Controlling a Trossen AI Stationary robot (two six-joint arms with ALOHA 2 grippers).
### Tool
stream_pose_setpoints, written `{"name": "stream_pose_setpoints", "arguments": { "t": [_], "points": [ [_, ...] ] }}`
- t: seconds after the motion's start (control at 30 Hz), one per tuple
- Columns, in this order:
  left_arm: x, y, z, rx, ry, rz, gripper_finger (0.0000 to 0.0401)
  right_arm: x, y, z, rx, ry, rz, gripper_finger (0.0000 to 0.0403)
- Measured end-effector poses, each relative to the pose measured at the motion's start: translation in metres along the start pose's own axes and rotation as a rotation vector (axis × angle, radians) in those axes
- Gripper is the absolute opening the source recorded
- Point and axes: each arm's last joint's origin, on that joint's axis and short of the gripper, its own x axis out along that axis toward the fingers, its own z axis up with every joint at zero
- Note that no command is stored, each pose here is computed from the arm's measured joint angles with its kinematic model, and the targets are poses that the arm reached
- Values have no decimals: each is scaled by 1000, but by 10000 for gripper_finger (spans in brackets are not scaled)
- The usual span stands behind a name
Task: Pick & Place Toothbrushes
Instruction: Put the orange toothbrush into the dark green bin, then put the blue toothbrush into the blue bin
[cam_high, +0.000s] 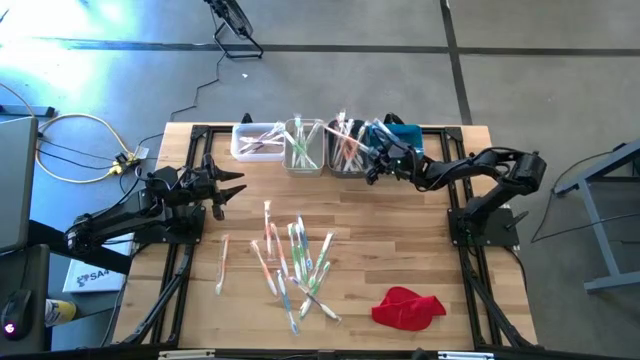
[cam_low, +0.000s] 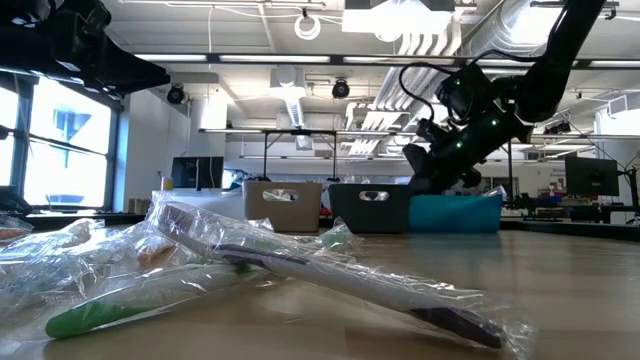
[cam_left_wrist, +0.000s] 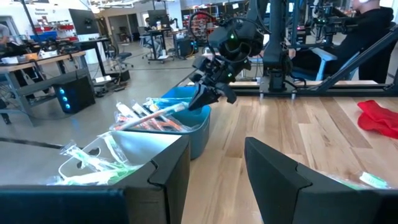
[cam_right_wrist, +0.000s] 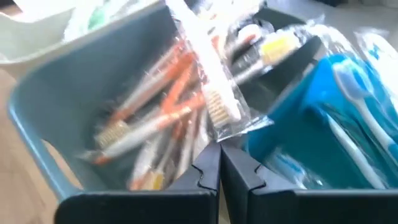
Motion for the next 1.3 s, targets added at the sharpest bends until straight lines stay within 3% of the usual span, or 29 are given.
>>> {"name": "stream_pose_setpoints", "arguments": {
  "t": [0.27,0.57,1.0,1.3],
  "points": [
    [0,0,0,0,1,2,150,0,3,4,-41,-26,87,2],
    [0,0,0,0,1,2,150,-2,10,11,-76,-81,300,2],
    [0,0,-1,0,6,0,150,-3,12,15,-14,-117,325,2],
    [0,0,0,-1,5,-2,150,-9,31,10,-29,-63,561,2]
  ]
}}
